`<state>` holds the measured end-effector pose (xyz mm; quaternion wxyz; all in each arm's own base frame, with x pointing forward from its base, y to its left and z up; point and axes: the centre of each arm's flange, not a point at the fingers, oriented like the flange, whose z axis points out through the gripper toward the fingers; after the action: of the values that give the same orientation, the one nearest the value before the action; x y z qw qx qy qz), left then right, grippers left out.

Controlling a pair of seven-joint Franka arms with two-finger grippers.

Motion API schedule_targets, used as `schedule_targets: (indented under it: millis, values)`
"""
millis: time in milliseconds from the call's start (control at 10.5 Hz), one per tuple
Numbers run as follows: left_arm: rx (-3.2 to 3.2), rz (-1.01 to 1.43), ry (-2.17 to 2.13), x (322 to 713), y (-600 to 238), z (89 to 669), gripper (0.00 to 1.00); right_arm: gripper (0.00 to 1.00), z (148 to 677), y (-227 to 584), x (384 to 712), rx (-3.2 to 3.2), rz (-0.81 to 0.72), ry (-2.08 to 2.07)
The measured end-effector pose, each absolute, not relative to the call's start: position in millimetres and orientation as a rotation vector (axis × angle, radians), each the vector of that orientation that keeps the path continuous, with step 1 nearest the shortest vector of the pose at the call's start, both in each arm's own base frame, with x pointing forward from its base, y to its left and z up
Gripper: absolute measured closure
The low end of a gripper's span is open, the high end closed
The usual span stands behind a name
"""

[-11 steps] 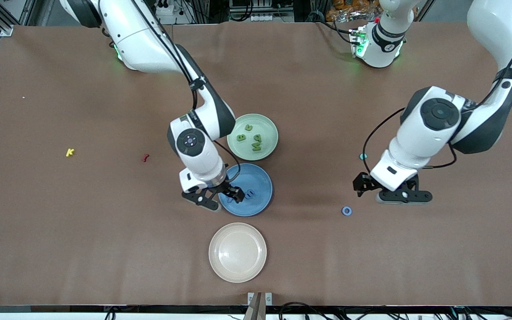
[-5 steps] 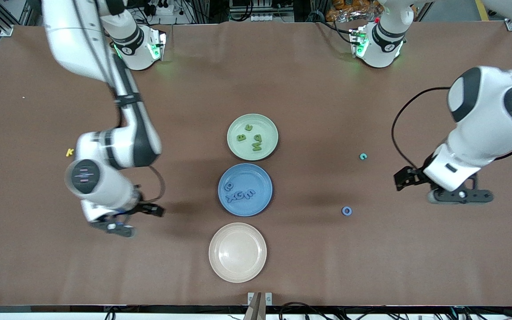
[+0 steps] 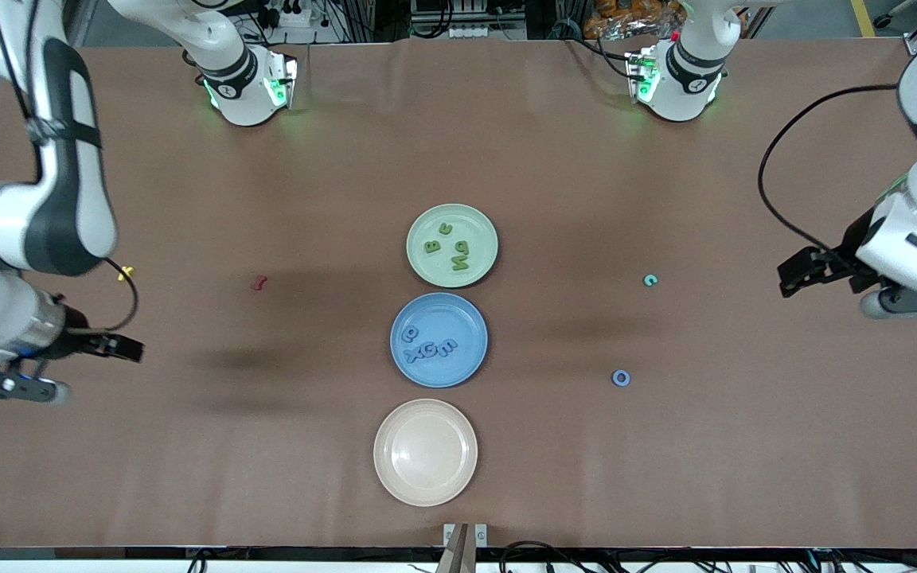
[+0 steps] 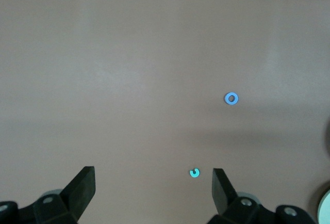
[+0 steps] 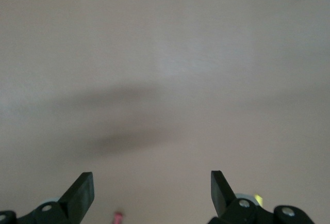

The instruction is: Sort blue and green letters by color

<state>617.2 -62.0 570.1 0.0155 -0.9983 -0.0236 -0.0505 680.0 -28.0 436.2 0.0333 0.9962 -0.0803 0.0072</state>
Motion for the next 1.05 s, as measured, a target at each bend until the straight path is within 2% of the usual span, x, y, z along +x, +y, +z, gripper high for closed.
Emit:
schedule_targets:
  millis: [666,856,1046]
  values:
    - [-3.091,-0.112,-0.111,599,-49,592,0.00,0.00,626,-75,565,3.111,-0.073,-0.310]
    - [-3.086,-0.110,-0.108,596,-40,596,0.00,0.00,663,-73,548,3.120,-0.040,-0.303]
    - [-3.084,-0.113,-0.093,593,-32,601,0.00,0.00,666,-68,549,3.123,0.000,-0.286]
